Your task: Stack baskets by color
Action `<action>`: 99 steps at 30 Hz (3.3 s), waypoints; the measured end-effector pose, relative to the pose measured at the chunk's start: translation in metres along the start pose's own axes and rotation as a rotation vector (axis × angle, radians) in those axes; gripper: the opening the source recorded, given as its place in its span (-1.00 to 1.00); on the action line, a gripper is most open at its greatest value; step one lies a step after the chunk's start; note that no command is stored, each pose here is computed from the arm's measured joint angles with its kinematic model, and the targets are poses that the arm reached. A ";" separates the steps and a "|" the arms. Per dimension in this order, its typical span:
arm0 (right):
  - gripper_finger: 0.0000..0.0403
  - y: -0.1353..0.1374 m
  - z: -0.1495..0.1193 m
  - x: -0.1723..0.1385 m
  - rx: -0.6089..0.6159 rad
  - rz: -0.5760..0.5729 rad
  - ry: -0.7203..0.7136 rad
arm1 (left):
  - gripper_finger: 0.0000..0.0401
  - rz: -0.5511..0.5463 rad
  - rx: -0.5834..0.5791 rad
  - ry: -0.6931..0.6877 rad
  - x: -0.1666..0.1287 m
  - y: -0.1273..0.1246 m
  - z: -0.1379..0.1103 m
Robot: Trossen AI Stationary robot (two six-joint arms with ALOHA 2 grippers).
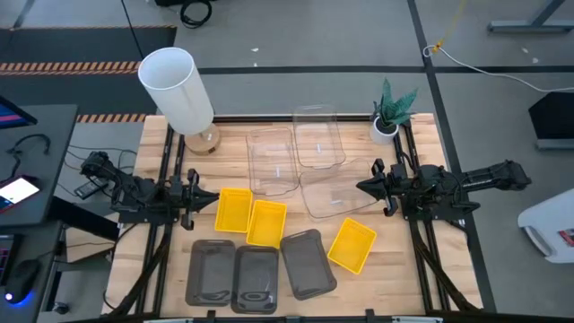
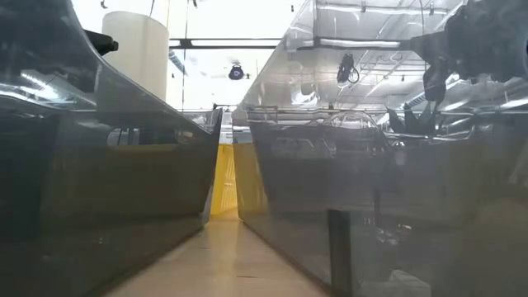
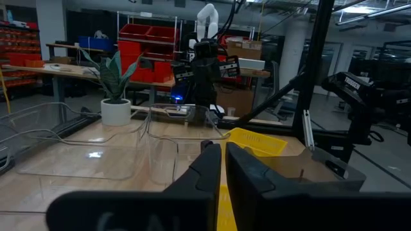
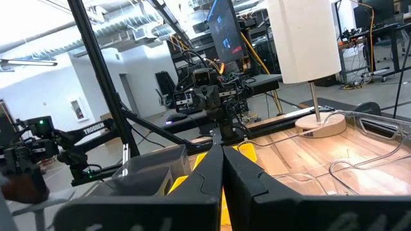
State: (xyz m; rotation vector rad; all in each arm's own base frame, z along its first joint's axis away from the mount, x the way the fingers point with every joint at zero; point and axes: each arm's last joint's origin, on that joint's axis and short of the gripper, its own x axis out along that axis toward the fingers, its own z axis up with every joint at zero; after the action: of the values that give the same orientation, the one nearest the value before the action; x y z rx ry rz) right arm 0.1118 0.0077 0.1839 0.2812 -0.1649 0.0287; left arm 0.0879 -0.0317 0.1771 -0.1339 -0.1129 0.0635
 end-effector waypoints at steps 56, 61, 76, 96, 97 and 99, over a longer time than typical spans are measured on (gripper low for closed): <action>-0.75 0.006 0.042 0.068 0.186 -0.412 0.258 | -0.87 0.000 0.000 0.000 0.000 0.000 0.000; -0.60 0.006 0.047 0.088 0.202 -0.482 0.372 | -0.84 0.000 0.000 0.000 0.000 0.000 0.000; -0.51 0.011 0.036 0.159 0.235 -0.532 0.737 | -0.86 0.000 0.000 0.000 0.000 0.000 0.000; -0.19 0.032 0.023 0.242 0.177 -0.635 1.152 | -0.87 0.000 0.000 0.000 0.000 0.000 0.000; -0.14 0.032 0.023 0.245 0.192 -0.655 1.161 | -0.86 0.000 0.000 0.000 0.000 0.000 0.000; -0.08 0.032 0.019 0.251 0.204 -0.688 1.186 | -0.85 0.000 0.000 0.000 0.000 0.000 0.000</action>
State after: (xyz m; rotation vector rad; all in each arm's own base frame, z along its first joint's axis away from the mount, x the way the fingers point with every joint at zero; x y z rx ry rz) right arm 0.3550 0.0343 0.2522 0.4701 1.1216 -0.4678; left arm 0.0879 -0.0317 0.1771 -0.1338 -0.1125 0.0640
